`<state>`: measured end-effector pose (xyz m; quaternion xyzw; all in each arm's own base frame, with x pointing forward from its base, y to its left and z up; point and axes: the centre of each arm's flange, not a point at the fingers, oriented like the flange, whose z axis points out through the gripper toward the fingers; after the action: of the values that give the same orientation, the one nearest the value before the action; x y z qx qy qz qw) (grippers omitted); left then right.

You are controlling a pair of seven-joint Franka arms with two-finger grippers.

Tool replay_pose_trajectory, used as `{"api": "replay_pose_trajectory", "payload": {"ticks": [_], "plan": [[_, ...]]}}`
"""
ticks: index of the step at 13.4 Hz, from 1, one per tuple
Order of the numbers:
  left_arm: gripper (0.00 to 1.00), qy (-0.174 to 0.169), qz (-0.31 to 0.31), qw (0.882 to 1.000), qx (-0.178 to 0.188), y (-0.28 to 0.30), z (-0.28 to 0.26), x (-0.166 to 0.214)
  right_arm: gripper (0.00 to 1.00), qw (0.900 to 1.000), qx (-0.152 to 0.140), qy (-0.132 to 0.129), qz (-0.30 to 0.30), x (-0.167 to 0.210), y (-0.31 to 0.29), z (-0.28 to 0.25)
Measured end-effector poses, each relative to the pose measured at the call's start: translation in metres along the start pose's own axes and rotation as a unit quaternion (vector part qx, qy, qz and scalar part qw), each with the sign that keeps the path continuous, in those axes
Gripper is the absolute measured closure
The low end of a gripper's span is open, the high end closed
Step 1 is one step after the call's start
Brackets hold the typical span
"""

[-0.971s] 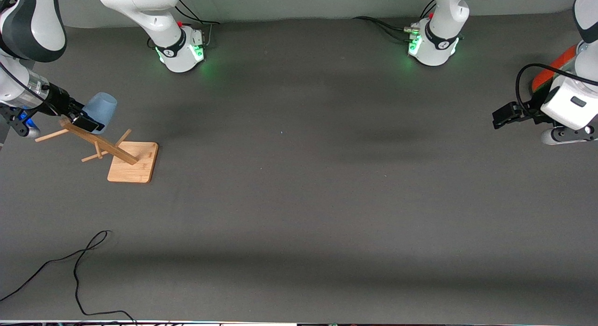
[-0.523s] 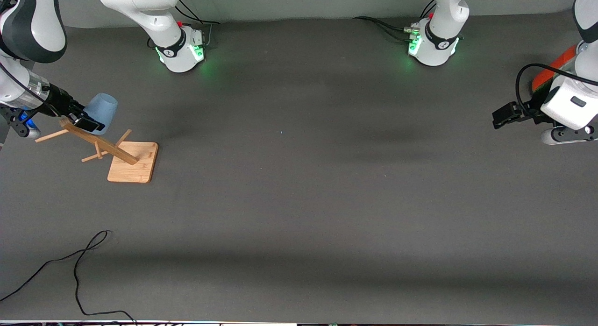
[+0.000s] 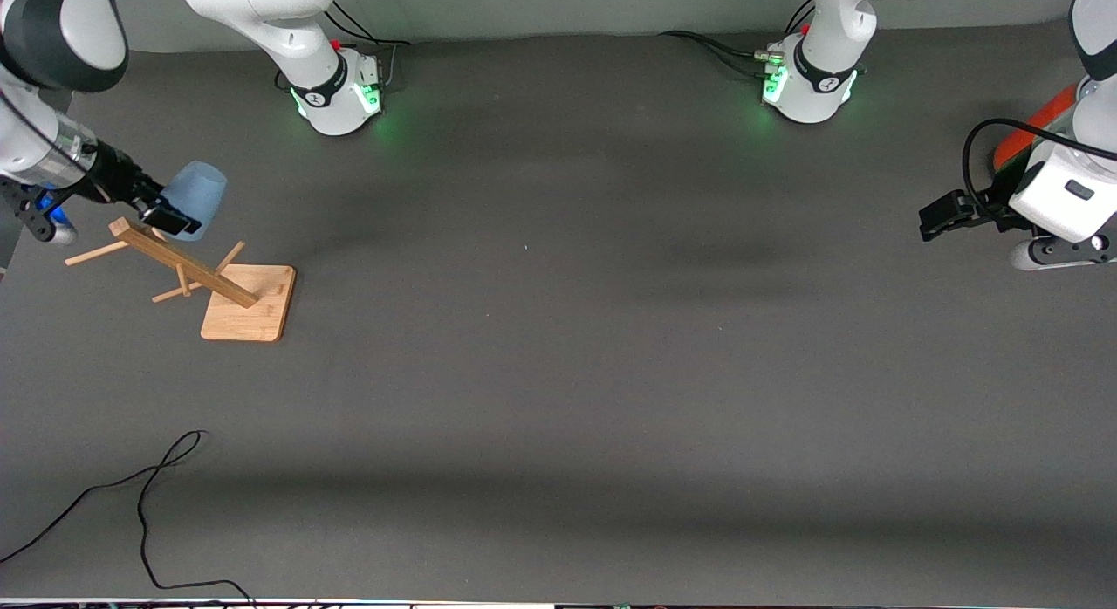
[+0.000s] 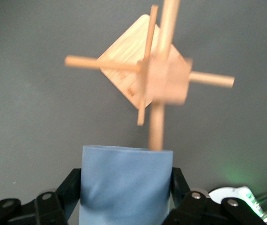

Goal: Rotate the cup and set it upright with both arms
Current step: 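Carry the blue cup to the middle of the table with the right gripper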

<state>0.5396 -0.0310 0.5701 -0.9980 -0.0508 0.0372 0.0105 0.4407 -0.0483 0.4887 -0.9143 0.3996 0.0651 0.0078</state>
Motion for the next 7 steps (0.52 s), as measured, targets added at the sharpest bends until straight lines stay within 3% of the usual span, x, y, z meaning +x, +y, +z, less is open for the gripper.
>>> {"api": "replay_pose_trajectory", "payload": {"ticks": [7], "plan": [[0.0,0.003,0.001,1.0,0.0,0.003,0.011,0.01,0.19,0.996,0.004,0.018,0.082,-0.172,-0.098,-0.034]]}}
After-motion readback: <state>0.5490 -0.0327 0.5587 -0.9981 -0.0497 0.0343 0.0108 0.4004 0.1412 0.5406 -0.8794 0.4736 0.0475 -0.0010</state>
